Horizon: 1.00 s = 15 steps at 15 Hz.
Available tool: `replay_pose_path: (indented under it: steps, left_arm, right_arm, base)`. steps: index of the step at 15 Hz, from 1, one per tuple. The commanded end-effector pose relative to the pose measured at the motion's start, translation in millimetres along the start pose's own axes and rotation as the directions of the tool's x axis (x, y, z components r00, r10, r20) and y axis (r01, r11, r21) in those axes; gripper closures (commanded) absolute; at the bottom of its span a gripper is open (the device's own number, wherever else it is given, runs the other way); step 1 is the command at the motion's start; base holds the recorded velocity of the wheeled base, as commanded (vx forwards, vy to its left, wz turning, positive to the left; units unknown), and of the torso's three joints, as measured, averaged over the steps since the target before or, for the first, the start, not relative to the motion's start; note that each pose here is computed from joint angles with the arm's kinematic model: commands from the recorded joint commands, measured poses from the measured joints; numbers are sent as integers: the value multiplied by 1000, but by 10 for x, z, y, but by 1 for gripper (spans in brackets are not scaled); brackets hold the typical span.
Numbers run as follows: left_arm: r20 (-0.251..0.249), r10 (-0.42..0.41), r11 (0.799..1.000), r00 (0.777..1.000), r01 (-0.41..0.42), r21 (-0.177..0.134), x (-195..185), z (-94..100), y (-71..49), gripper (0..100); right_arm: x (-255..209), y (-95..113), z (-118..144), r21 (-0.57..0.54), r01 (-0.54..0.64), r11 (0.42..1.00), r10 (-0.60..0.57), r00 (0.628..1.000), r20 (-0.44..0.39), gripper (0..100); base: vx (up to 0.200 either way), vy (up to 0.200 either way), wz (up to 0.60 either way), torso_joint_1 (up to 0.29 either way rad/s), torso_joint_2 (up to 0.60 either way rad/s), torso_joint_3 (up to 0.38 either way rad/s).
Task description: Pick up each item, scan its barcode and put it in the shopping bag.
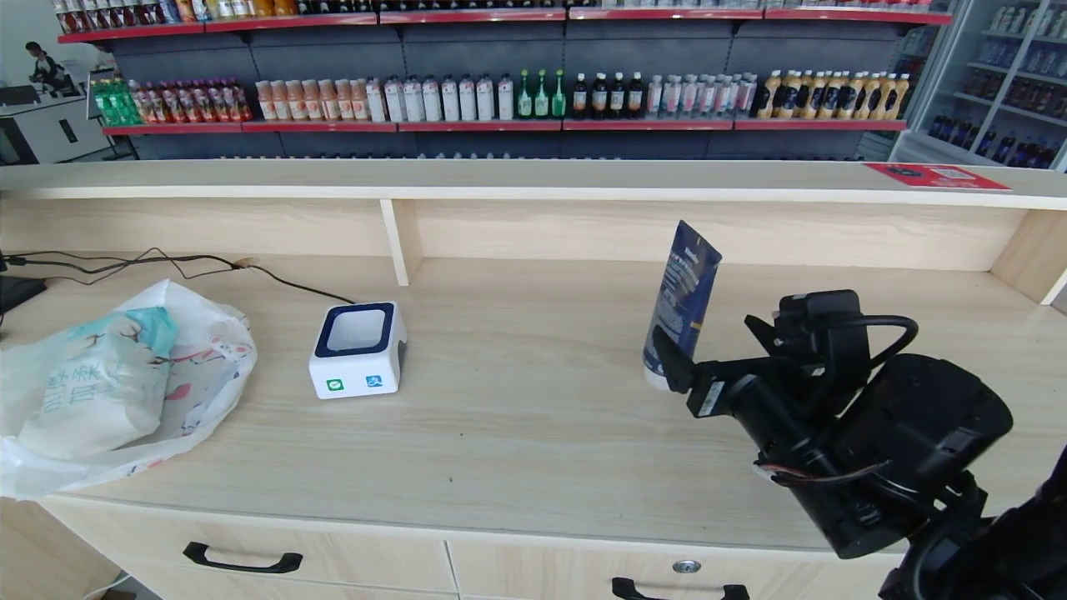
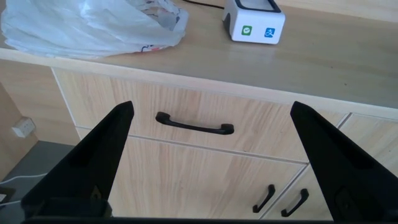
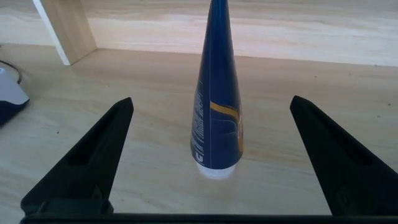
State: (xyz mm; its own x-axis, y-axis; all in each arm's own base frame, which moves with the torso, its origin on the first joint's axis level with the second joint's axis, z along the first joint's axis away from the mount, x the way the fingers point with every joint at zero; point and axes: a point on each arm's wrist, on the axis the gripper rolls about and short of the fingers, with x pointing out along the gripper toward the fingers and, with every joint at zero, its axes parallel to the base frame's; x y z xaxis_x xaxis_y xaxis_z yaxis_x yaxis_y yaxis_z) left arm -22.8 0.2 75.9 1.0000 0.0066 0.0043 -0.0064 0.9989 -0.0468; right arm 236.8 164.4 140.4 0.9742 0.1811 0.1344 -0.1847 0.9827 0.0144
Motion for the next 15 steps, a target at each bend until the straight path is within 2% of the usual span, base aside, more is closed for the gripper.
replay_pose_path:
  steps: [1, 9, 15]
  left_arm:
    - [2, 1, 1000, 1000, -1, -1, 0, 2, 0, 0]
    - [8, 1, 1000, 1000, -1, 2, 0, 8, -1, 0]
    - [8, -1, 1000, 1000, 1, 2, 0, 8, 0, 0]
  right_arm:
    - [41, 14, -77, -9, 2, 1000, -2, 1000, -19, 0]
    - [205, 78, -252, 35, 1, 999, 1, 999, -45, 0]
    - [245, 104, -268, 42, -5, 999, 7, 999, -40, 0]
  base:
    - [0, 0, 0, 0, 0, 0]
    - [0, 0, 0, 0, 0, 0]
    - [0, 0, 0, 0, 0, 0]
